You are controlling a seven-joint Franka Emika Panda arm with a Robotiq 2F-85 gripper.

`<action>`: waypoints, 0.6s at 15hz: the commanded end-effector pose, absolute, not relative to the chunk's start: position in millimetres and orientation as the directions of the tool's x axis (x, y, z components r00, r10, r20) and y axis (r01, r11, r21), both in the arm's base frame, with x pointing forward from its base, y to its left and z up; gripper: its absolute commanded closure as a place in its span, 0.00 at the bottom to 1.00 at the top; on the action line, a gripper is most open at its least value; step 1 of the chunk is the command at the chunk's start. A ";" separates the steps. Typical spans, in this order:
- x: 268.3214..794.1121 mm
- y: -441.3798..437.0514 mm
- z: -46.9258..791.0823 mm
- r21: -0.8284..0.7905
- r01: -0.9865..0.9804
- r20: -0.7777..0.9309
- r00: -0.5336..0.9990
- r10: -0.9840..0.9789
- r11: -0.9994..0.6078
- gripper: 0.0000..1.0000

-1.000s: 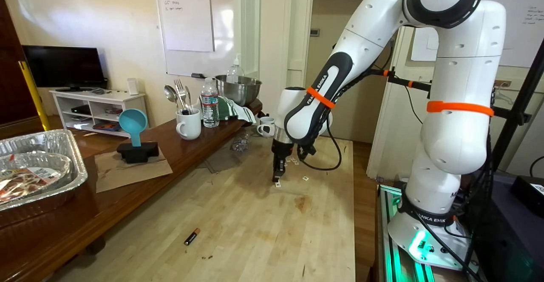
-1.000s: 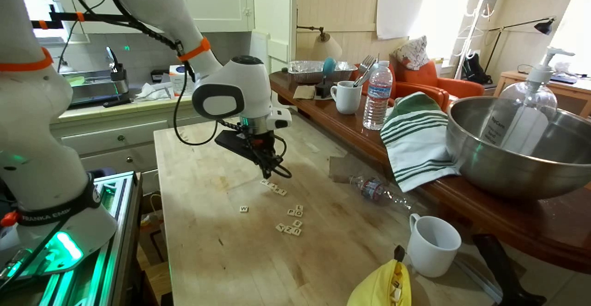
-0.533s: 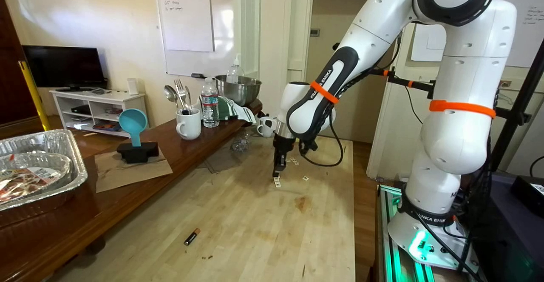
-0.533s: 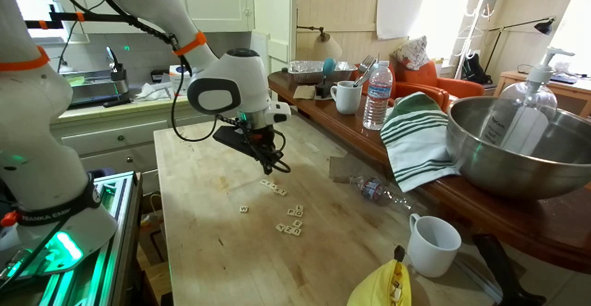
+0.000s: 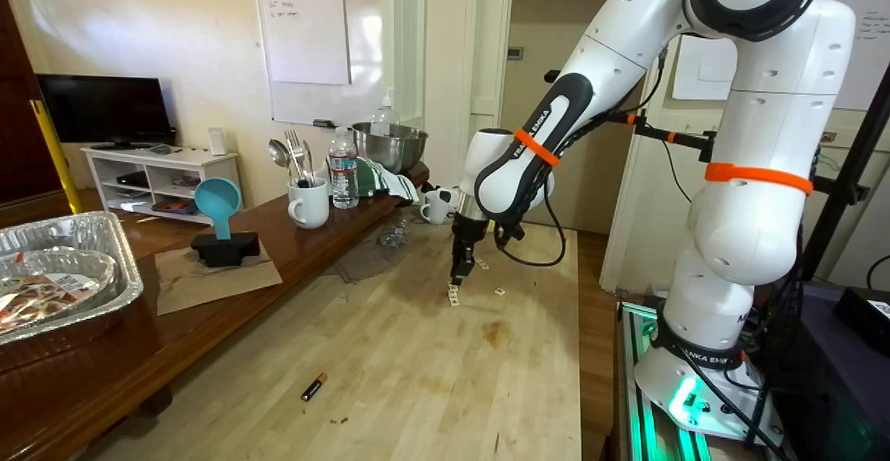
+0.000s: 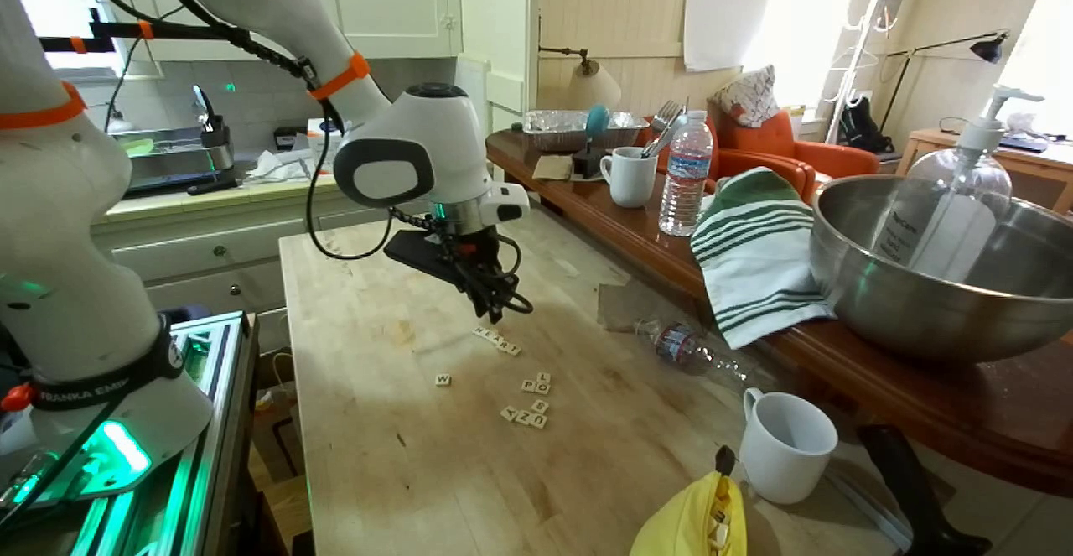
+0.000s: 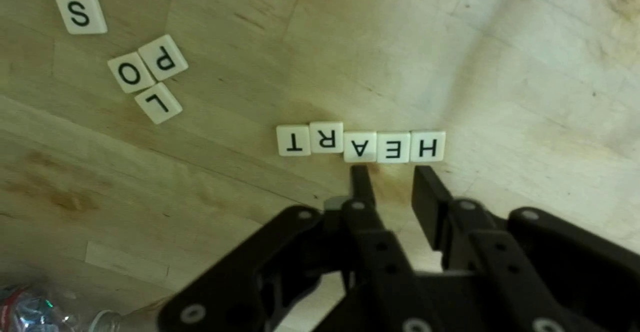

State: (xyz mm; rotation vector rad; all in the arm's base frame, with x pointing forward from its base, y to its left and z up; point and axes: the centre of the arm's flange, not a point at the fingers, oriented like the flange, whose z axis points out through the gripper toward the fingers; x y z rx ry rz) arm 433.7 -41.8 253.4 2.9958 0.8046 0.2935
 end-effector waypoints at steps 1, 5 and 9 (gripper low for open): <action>421.6 -42.3 264.3 0.080 0.524 0.151 0.834 0.530 -0.848 0.38; 418.4 -43.1 270.7 0.084 0.520 0.132 0.840 0.527 -0.850 0.08; 415.1 -44.5 275.6 0.089 0.521 0.113 0.841 0.529 -0.849 0.00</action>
